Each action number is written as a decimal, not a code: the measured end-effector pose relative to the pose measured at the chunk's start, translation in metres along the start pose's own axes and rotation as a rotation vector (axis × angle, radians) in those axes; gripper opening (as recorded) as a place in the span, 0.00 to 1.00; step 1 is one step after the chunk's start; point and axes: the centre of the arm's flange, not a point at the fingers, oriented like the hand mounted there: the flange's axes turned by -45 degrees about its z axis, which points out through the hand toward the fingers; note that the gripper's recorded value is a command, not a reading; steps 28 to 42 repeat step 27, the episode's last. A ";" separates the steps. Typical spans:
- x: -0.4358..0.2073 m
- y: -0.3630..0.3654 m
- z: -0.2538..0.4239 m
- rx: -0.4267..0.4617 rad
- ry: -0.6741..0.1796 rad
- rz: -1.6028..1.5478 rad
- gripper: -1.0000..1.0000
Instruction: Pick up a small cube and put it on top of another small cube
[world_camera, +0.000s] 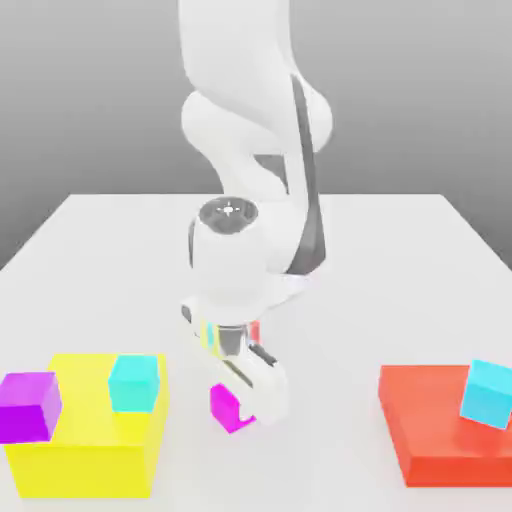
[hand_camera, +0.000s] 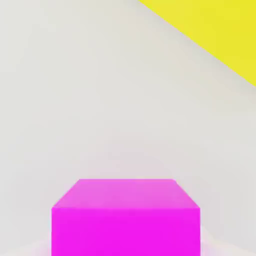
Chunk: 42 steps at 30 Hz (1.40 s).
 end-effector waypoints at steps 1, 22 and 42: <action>0.000 -0.001 -0.008 0.000 0.000 0.001 0.00; -0.241 -0.229 -0.130 -0.001 -0.001 -0.983 0.00; -0.237 -0.229 -0.105 -0.001 -0.002 -0.977 1.00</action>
